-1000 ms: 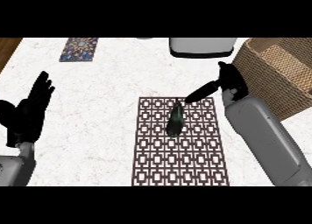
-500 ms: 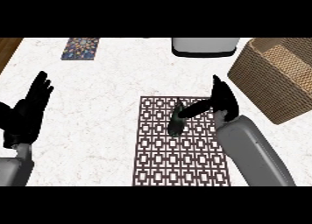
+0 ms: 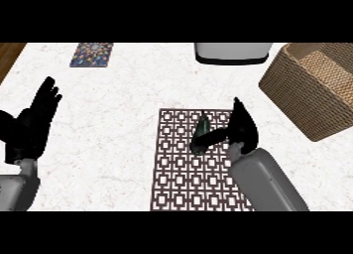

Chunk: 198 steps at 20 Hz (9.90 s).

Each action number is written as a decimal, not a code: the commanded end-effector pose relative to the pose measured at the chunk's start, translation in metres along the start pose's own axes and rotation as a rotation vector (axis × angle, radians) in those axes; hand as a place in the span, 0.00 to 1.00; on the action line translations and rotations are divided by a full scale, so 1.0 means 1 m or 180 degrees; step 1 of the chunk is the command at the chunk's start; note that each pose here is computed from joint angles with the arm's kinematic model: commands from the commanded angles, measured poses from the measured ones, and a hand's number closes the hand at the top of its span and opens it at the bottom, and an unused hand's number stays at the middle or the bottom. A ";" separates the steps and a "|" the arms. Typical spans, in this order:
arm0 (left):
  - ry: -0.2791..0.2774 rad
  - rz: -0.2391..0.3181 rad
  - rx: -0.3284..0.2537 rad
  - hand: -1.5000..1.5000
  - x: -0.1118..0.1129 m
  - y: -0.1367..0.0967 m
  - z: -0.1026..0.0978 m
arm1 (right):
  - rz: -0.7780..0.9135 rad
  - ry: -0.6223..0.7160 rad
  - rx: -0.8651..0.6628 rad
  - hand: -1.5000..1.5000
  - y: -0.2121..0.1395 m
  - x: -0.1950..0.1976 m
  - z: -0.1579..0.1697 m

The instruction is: Pick the eggplant from the placemat and place it in the basket

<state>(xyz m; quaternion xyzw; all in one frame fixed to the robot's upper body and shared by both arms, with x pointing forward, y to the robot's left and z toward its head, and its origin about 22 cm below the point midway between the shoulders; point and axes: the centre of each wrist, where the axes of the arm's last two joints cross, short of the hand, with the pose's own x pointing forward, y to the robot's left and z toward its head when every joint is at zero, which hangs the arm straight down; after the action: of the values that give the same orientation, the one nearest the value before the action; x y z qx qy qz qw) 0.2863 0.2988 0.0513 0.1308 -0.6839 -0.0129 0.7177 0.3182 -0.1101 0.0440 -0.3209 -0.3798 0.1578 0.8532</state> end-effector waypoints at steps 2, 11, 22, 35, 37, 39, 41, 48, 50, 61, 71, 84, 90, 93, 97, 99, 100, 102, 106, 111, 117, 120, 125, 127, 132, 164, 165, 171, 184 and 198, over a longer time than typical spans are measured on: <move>0.0039 0.0021 -0.0028 0.50 -0.004 -0.013 0.000 | -0.0093 0.0363 -0.0141 0.00 0.020 -0.002 0.010; -0.0002 -0.0001 -0.0005 0.50 -0.002 -0.026 -0.008 | -0.0189 0.0320 -0.0145 0.00 0.023 -0.002 -0.005; -0.0026 -0.0010 -0.0037 0.50 0.002 -0.004 -0.001 | 0.0043 0.0525 -0.0160 0.00 0.046 -0.026 -0.019; -0.0038 0.0019 0.0021 0.50 -0.005 -0.019 -0.002 | 0.0049 0.0541 -0.0070 0.00 0.045 -0.021 -0.033; -0.0039 0.0003 0.0016 0.50 0.001 -0.001 -0.009 | 0.0114 0.0586 0.0019 0.00 0.048 -0.016 -0.037; -0.0039 0.0045 0.0020 0.50 0.001 -0.007 -0.001 | 0.0113 0.0558 -0.0001 0.00 0.061 -0.047 -0.041; -0.0023 0.0056 -0.0044 0.50 0.006 -0.013 0.002 | 0.0103 0.0622 0.0017 0.00 0.064 -0.032 -0.044; -0.0045 -0.0024 -0.0021 0.50 0.010 0.000 -0.003 | 0.0277 0.0435 0.0543 1.00 0.081 -0.034 -0.028; -0.0010 0.0036 -0.0015 0.50 -0.003 -0.013 0.002 | 0.0488 0.0350 0.0551 1.00 0.080 -0.042 -0.034; -0.0050 -0.0014 -0.0077 0.50 0.000 -0.020 -0.005 | 0.0147 0.0103 0.0390 1.00 0.090 -0.048 -0.033; -0.0143 0.0042 -0.0220 0.50 0.009 -0.019 -0.013 | -0.0390 -0.1067 -0.0504 1.00 0.066 -0.011 -0.059; 0.0004 -0.0033 -0.0118 0.50 -0.001 -0.004 0.001 | -0.1288 -0.1885 -0.1414 1.00 0.032 0.087 -0.034; 0.0029 0.0002 0.0012 0.50 -0.007 -0.006 0.003 | -0.1294 -0.1758 -0.1557 1.00 -0.011 0.132 -0.030; 0.0024 -0.0010 -0.0021 0.50 0.004 -0.013 -0.001 | -0.1515 -0.1765 -0.1736 1.00 -0.008 0.140 -0.024; 0.0009 0.0064 0.0018 0.50 0.007 -0.007 -0.004 | -0.1649 -0.1655 -0.1920 1.00 -0.090 0.152 -0.045; -0.0020 -0.0011 -0.0040 0.50 0.006 -0.004 -0.002 | -0.1637 -0.1570 -0.2056 1.00 -0.093 0.157 -0.049; -0.0043 -0.0046 -0.0062 0.50 0.004 -0.013 0.008 | -0.1602 -0.1521 -0.2140 1.00 -0.089 0.156 -0.052; -0.0050 -0.0006 -0.0057 0.50 0.000 -0.013 0.004 | -0.1505 -0.1384 -0.2197 1.00 -0.102 0.145 -0.068; -0.0061 -0.0029 -0.0076 0.50 0.001 -0.013 -0.005 | -0.1371 -0.1293 -0.2380 1.00 -0.143 0.151 -0.074; -0.0044 0.0068 -0.0140 0.50 0.000 -0.013 -0.006 | -0.1066 -0.1117 -0.2448 1.00 -0.163 0.143 -0.087; -0.0106 0.0030 -0.0168 0.50 0.009 -0.026 0.001 | -0.0852 -0.0797 -0.2473 1.00 -0.193 0.128 -0.101; -0.0118 0.0002 -0.0162 0.50 0.001 -0.023 -0.003 | -0.1033 -0.0732 -0.2404 1.00 -0.186 0.106 -0.114; -0.0115 0.0033 -0.0156 0.50 0.017 -0.034 0.001 | -0.0844 -0.0509 -0.2431 1.00 -0.225 0.071 -0.132; -0.0068 0.0033 -0.0205 0.50 0.016 -0.021 -0.002 | -0.0938 -0.0509 -0.2522 1.00 -0.200 0.061 -0.138; -0.0111 0.0018 -0.0127 0.50 0.016 -0.017 -0.004 | -0.0957 -0.0509 -0.2341 1.00 -0.216 0.031 -0.149; -0.0177 0.0027 -0.0192 0.50 -0.001 -0.035 -0.006 | 0.1742 -0.0123 -0.2255 1.00 -0.278 -0.009 -0.155; -0.0147 0.0006 -0.0199 0.50 0.015 -0.016 -0.008 | 0.1727 -0.0076 -0.2213 1.00 -0.276 0.005 -0.151; -0.0168 0.0060 -0.0155 0.50 0.015 -0.031 -0.014 | 0.1720 -0.0096 -0.2360 1.00 -0.262 -0.023 -0.162; -0.0183 0.0020 -0.0226 0.50 0.009 -0.027 -0.011 | 0.1884 0.0074 -0.2323 1.00 -0.275 -0.036 -0.162; -0.0175 0.0065 -0.0221 0.50 0.005 -0.029 -0.010 | 0.1871 0.0280 -0.1863 1.00 -0.260 -0.039 -0.166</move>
<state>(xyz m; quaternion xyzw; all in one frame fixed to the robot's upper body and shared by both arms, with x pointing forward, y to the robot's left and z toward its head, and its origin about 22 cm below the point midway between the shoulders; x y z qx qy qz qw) 0.3013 0.2727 0.0531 0.1033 -0.7021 -0.0343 0.7038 0.4231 -0.3962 0.1144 -0.6606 -0.2677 0.2677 0.6483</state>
